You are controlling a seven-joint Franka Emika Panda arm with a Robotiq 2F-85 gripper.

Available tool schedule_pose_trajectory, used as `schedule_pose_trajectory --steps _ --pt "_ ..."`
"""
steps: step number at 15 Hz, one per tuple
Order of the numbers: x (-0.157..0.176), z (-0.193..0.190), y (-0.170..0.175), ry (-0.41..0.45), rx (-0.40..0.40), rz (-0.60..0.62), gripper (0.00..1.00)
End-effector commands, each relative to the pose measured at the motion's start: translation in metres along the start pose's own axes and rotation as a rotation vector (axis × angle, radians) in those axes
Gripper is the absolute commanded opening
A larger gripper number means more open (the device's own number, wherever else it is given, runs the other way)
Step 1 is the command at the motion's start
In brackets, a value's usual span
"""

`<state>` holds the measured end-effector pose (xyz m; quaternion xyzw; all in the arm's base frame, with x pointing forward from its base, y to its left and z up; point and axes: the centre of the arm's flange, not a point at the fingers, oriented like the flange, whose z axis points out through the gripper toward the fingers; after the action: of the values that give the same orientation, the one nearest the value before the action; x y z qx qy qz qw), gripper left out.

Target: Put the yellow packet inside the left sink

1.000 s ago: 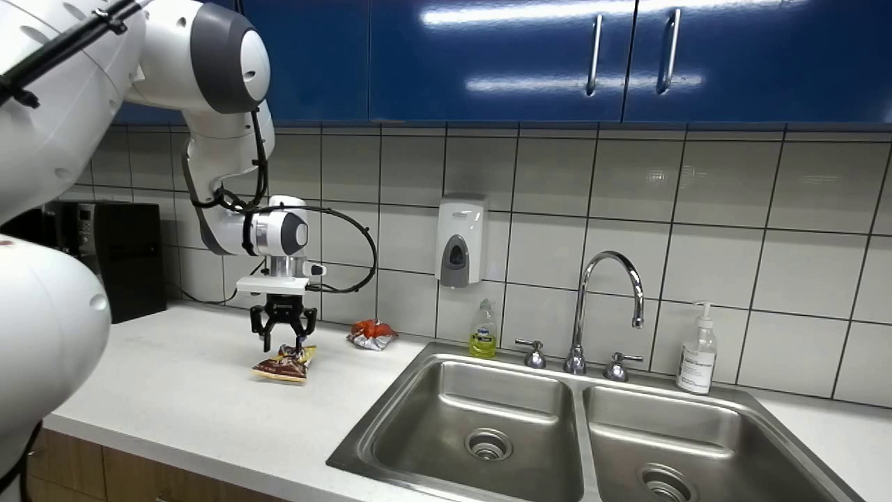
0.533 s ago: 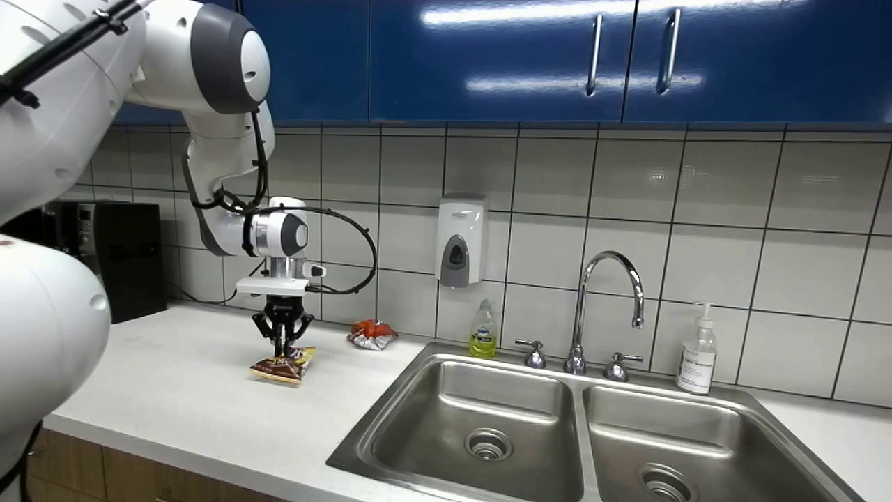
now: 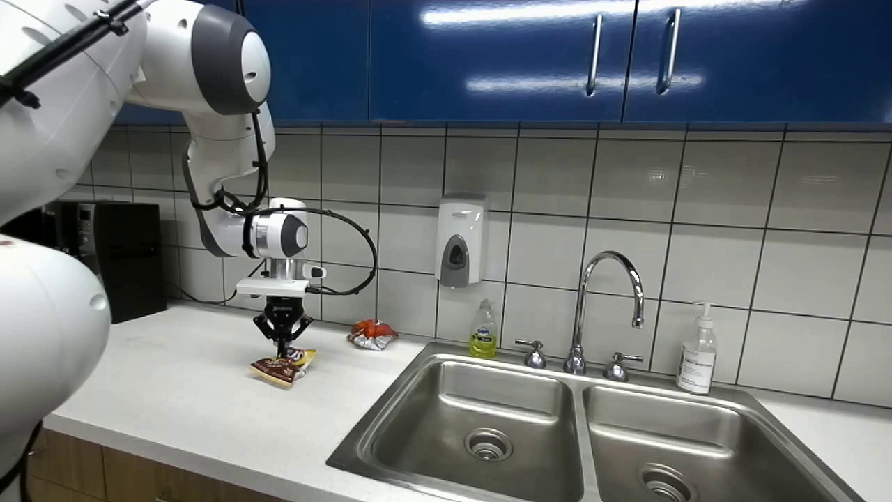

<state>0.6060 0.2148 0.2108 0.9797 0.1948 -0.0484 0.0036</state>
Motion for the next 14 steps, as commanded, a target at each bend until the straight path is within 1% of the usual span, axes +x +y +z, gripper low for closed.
schedule_pose_trajectory --steps 1,5,10,14 --pt "-0.005 -0.007 0.004 -0.001 -0.003 0.007 0.0" --pt "-0.006 -0.02 0.002 0.012 0.006 0.027 0.0" --pt "-0.016 -0.06 -0.006 0.054 0.013 0.045 0.0" --pt "-0.032 -0.09 -0.008 0.079 0.014 0.078 0.0"
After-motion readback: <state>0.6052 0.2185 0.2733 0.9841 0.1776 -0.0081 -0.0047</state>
